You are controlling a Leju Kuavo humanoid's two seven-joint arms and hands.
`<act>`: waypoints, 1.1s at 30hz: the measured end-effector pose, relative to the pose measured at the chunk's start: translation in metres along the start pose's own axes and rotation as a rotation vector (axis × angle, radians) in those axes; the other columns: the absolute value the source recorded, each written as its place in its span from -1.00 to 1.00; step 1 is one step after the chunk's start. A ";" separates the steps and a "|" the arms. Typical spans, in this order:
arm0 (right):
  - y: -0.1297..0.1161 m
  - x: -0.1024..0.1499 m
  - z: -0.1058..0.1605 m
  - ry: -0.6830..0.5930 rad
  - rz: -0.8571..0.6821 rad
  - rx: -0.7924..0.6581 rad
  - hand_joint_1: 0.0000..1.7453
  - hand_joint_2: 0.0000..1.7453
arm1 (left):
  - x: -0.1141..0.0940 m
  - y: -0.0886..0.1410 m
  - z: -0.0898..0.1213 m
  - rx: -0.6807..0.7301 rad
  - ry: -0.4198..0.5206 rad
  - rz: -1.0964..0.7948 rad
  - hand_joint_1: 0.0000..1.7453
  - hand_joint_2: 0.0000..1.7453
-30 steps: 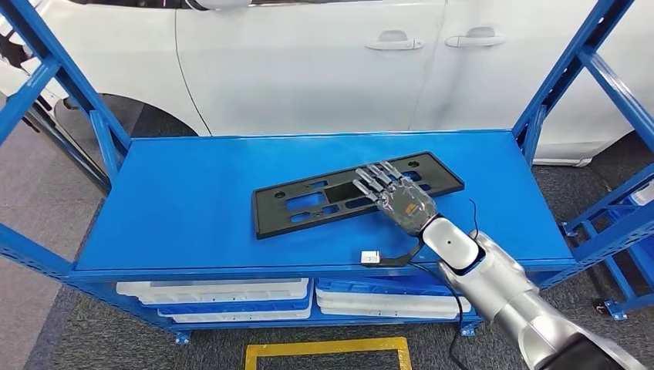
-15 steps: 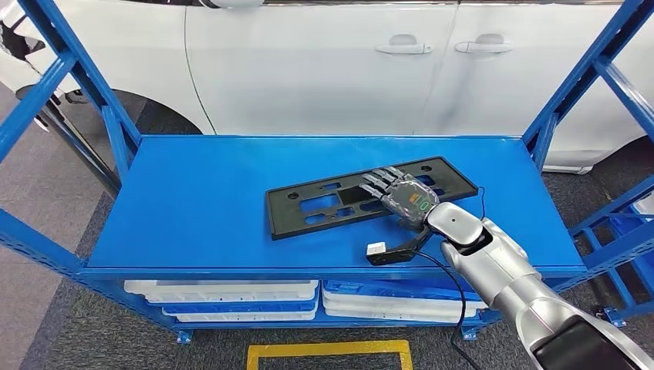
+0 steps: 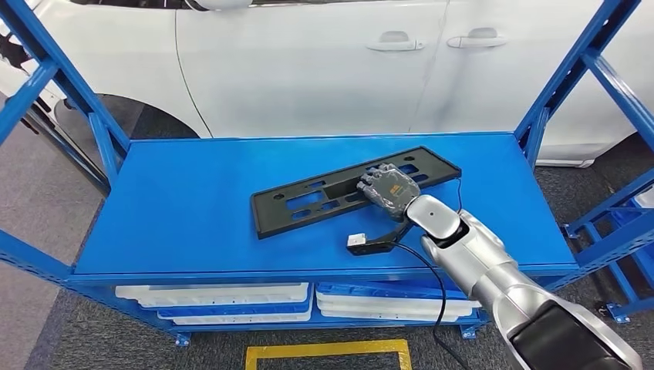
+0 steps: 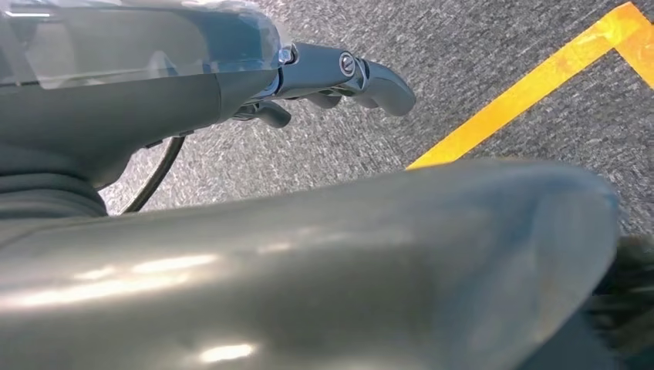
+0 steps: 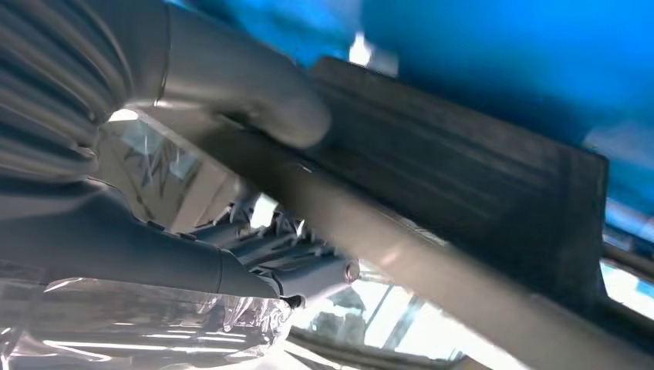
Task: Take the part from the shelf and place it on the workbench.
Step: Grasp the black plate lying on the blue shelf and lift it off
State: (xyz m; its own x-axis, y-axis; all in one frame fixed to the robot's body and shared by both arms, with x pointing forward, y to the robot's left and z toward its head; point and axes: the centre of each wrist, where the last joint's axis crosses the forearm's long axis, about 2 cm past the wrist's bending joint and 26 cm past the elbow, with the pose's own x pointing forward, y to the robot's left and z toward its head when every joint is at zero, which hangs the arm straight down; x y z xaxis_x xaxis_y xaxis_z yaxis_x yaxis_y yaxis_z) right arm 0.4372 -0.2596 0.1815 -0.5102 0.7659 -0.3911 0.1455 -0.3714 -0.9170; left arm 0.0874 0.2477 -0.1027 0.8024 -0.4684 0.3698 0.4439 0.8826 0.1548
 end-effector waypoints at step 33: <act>-0.212 -0.052 -0.005 -0.481 -0.836 -0.618 1.00 1.00 | 0.010 0.008 -0.003 0.071 -0.030 0.100 -1.00 -1.00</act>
State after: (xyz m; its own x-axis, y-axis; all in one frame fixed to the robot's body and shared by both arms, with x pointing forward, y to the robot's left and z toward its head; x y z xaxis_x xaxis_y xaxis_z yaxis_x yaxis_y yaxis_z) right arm 0.4369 -0.2179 0.3955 -0.8953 0.3226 0.3072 -0.0680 0.5825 -0.8100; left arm 0.0998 0.2498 -0.1001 0.8285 -0.3777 0.4134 0.3322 0.9259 0.1800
